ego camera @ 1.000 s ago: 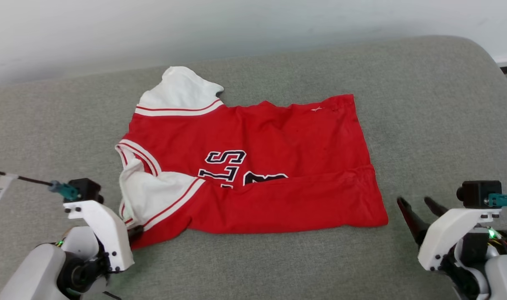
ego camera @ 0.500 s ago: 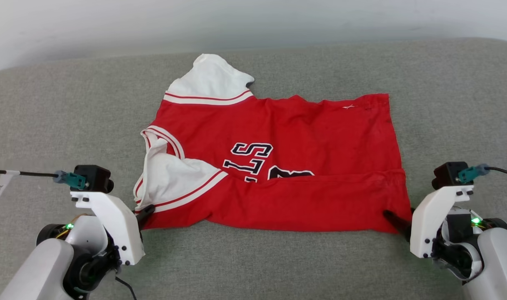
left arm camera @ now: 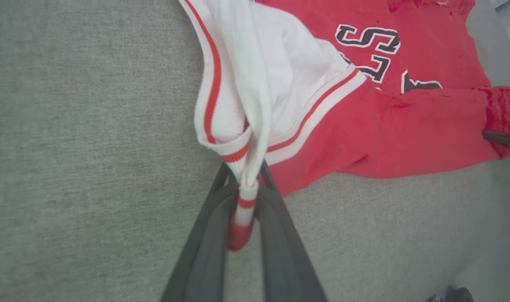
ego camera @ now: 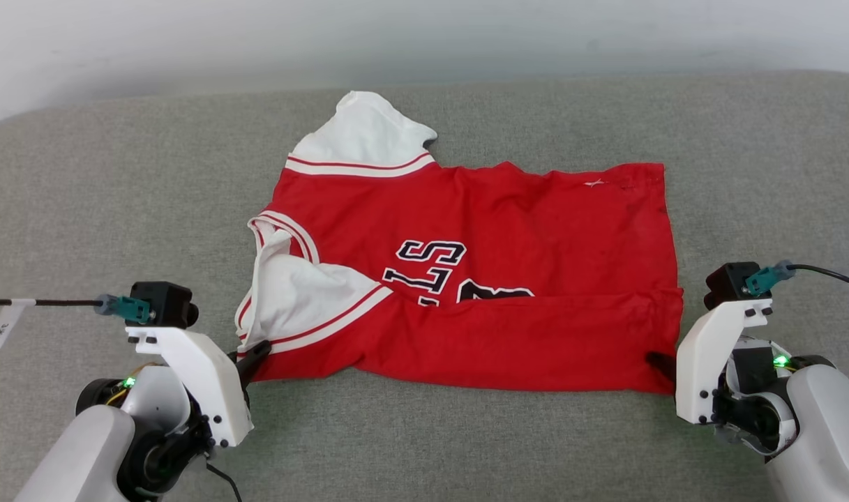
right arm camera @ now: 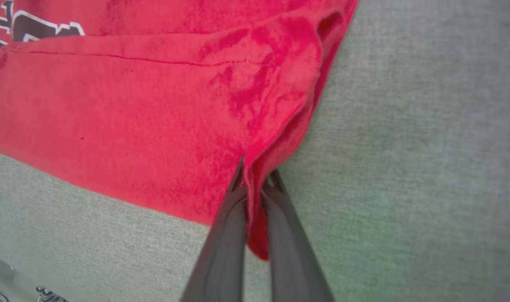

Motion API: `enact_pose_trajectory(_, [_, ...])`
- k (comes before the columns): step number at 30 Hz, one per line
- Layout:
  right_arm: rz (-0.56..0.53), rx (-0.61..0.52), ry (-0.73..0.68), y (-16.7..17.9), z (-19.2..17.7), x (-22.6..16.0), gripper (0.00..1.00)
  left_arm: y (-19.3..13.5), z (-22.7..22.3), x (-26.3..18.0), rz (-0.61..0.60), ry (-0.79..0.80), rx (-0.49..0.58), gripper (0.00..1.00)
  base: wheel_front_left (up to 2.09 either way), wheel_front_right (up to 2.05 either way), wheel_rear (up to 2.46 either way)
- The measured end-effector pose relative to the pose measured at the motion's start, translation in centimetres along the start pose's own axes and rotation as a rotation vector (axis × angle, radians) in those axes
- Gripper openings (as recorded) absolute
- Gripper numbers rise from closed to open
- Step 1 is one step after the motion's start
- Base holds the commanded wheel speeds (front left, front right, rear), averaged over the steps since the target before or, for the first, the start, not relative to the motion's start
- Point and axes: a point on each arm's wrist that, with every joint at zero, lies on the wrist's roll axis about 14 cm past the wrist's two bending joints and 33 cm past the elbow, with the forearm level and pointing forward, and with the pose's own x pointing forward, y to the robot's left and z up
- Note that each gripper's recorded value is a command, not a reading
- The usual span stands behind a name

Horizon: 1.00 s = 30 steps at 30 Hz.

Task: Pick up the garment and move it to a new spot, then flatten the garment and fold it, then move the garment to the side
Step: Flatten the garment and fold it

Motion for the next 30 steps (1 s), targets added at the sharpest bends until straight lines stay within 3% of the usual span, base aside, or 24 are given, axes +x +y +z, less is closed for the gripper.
enact_pose_trajectory(8, [0.004, -0.067, -0.074, 0.6, 1.4, -2.3, 0.00, -0.6, 0.1, -2.2, -0.002, -0.090, -0.029, 0.00, 0.00, 0.00, 0.00])
enact_pose_trajectory(20, [0.034, -0.100, -0.120, 1.9, -1.1, -6.0, 0.00, 0.5, -3.2, -8.4, 0.098, -0.133, -0.062, 0.00, 0.00, 0.00, 0.00])
enact_pose_trajectory(30, [0.036, 0.026, 0.001, 1.4, -8.7, -5.6, 0.02, 1.1, -10.3, -8.1, 0.134, 0.028, -0.209, 0.00, 0.00, 0.00, 0.00])
